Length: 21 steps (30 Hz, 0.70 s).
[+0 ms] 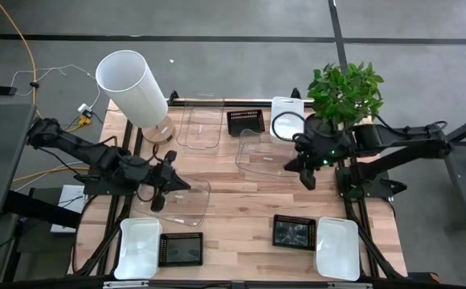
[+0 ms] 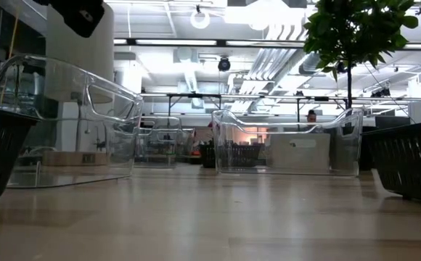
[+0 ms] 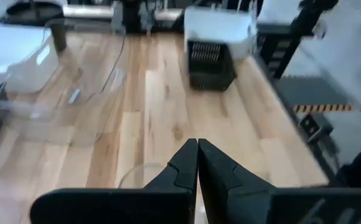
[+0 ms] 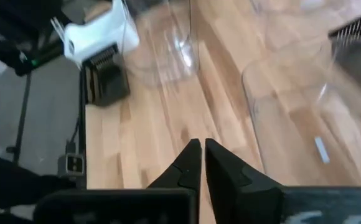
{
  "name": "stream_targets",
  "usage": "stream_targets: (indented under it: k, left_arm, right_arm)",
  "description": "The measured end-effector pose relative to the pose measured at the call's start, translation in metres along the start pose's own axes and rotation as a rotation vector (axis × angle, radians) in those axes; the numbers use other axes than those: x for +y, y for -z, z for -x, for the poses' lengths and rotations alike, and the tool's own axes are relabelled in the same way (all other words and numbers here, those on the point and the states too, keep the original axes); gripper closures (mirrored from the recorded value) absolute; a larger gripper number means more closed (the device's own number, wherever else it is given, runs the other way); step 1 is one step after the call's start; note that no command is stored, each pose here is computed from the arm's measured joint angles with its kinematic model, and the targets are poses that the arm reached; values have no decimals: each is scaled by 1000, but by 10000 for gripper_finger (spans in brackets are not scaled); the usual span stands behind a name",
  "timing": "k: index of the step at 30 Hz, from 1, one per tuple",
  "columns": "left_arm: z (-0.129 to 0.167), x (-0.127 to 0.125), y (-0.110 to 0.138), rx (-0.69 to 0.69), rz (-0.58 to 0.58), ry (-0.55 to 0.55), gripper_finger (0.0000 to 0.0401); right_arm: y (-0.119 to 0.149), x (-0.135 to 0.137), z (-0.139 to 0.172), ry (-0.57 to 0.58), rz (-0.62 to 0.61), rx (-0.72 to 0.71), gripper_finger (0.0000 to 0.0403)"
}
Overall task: Stack baskets by color
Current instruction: Stack the bottom transparent bin on top of the top transparent bin
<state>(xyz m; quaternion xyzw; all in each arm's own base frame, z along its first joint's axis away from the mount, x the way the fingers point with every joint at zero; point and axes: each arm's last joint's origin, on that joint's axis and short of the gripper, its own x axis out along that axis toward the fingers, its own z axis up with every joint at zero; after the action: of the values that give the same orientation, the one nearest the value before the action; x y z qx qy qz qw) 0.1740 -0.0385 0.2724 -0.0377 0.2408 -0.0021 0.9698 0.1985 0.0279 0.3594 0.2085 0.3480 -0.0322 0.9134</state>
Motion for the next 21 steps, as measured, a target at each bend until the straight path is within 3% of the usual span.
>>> stream_targets:
  k: [5, 12, 17, 21]
  left_arm:
    - [-5, 11, 1, 265, -62, -80, 374]
    - [-24, 21, 23, 592, -147, -86, 277]
    - [-38, 26, 28, 652, -226, -137, 212]
    - [-48, 34, 33, 713, -220, -177, 184]
  right_arm:
    - [8, 8, 1, 23, 6, 24, 352]
    - [15, 12, 2, 116, -1, 5, 307]
    - [16, 13, 2, 147, 8, -18, 295]
    - [16, 13, 2, 150, 5, -20, 295]
